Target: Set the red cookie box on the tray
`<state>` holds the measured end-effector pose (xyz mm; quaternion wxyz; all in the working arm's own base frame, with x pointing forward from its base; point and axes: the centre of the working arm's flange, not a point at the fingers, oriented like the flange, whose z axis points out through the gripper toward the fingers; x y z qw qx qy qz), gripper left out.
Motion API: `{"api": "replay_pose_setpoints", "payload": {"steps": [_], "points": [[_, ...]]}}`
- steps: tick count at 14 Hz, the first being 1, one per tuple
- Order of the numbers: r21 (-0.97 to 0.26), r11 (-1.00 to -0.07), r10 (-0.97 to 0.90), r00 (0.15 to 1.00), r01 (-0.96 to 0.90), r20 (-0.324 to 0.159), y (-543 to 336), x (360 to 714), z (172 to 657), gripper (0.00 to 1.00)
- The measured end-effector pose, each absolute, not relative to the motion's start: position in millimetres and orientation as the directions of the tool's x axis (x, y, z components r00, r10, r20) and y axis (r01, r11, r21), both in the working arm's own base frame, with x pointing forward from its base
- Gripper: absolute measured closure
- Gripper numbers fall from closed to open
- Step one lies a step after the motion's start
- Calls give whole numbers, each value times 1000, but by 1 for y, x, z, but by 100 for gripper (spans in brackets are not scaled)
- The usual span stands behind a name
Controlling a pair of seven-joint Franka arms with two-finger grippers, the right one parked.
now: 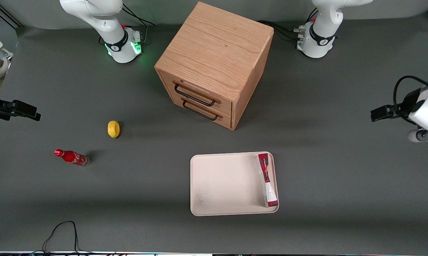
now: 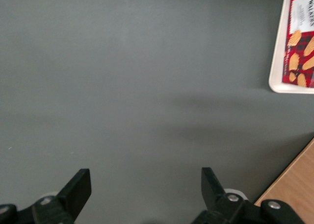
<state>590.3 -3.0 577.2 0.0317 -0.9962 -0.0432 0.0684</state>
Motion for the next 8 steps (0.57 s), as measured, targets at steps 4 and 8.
{"api": "replay_pose_setpoints", "payload": {"steps": [4,8], "points": [[-80,-991,115,984,105,-139,8,581,598,0],[-49,-989,147,977,141,-155,30,579,596,0]]}}
